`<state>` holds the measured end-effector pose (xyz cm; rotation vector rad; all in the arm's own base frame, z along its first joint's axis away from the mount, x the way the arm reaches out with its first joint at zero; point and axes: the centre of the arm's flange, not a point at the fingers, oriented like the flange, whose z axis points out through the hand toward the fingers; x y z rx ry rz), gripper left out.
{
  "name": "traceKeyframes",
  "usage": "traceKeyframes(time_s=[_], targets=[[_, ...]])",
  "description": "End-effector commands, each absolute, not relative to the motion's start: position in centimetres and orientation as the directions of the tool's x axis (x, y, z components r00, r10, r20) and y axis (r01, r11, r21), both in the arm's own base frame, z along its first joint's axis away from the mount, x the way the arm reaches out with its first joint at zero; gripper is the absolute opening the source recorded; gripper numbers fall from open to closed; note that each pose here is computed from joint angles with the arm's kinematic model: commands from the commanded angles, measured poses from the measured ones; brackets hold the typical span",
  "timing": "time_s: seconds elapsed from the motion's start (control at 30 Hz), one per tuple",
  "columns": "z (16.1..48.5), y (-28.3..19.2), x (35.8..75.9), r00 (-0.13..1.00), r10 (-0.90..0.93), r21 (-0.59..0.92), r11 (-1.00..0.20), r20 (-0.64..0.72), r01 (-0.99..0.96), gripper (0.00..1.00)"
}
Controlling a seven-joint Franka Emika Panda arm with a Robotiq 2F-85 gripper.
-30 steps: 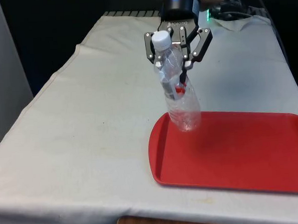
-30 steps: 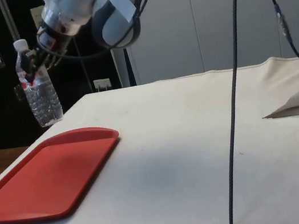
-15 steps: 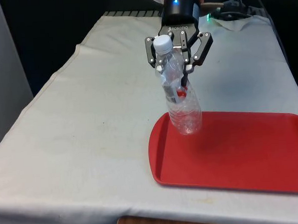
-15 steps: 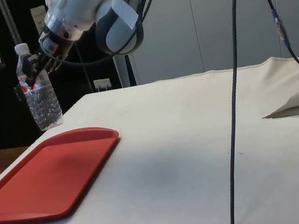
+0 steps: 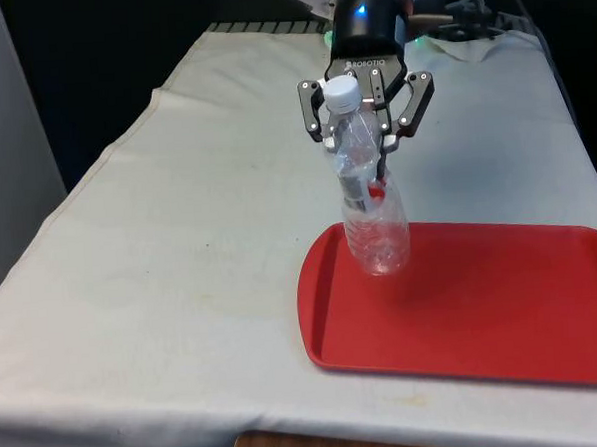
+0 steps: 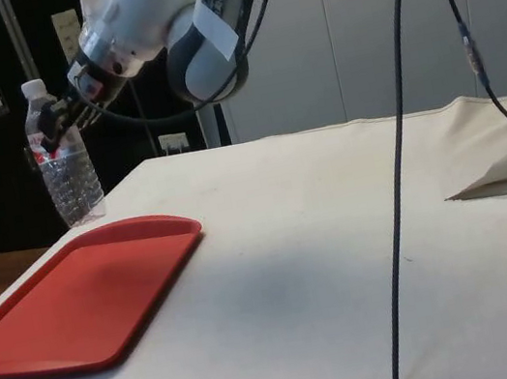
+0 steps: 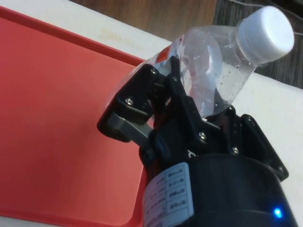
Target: Place the bottle upright on the tray.
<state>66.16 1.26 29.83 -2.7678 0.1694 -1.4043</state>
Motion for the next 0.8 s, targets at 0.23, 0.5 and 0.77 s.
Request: traceKeyframes(time_s=[0.23,0.5,0.77], targets=[[28.9,1.7,66.0,0.560,-0.074,-0.071,-0.997,0.825,-0.027,0.35],[28.2,2.0,65.9,0.544,-0.032,-0.048,-0.999,0.838,0.016,0.35],[28.0,1.9,65.9,0.528,0.027,0.001,-0.999,0.849,0.050,0.35]])
